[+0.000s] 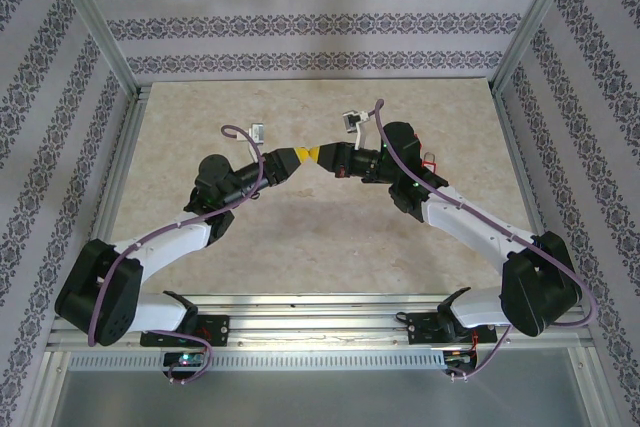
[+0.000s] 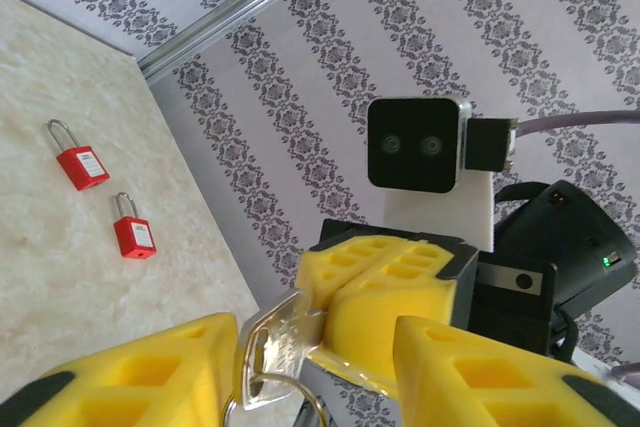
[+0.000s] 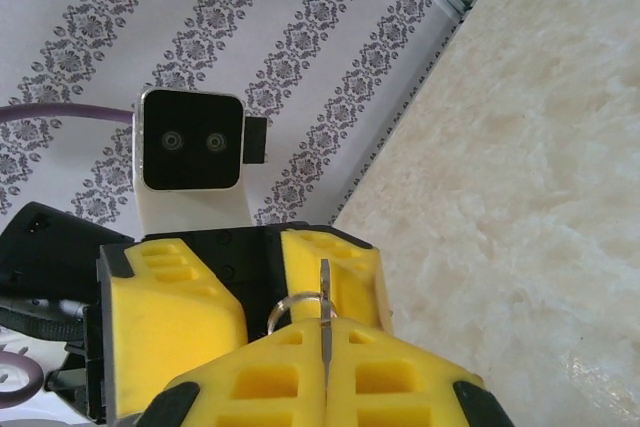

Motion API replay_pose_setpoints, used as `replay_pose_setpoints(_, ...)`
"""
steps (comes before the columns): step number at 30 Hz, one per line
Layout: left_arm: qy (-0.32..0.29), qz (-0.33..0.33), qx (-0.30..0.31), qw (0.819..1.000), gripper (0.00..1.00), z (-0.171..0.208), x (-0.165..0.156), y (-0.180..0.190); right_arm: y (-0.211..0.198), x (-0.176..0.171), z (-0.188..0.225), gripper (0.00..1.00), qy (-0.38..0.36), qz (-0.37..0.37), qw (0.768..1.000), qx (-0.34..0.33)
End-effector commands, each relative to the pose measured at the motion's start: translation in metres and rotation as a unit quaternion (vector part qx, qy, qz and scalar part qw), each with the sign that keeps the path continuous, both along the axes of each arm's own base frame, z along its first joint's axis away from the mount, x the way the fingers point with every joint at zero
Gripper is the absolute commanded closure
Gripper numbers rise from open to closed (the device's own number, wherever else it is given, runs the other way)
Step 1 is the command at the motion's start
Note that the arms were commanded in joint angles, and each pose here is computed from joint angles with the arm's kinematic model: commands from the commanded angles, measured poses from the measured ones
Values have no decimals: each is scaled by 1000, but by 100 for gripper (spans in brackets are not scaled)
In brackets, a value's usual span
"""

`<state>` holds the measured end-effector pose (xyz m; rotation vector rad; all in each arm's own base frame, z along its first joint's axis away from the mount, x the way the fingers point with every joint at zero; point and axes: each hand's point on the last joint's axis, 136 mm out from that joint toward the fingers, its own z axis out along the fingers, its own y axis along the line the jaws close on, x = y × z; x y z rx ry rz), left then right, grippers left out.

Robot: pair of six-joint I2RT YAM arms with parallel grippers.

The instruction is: Unlock with the key

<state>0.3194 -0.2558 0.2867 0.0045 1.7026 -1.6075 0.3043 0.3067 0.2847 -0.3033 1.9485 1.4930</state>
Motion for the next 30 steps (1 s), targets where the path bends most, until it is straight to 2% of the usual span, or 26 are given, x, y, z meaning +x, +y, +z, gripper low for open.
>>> replay_pose_setpoints(1,-29,1,-3,1000,62,19,-2,-1,4,-7,2,100,-5,15,1000,10)
replay_pose_setpoints(9,-16,1,3,1000,75,7,-3,1,4,-6,0,100,-5,14,1000,8)
replay_pose_setpoints(13,-12,10,2,1000,78,5,-1,6,4,-7,0,100,-4,14,1000,7)
replay_pose_setpoints(25,-9,7,15,1000,99,1,0,11,4,-7,-4,100,-2,18,1000,3)
replay_pose_setpoints(30,-10,1,26,1000,99,-2,-4,11,1,-7,-4,100,-5,16,1000,2)
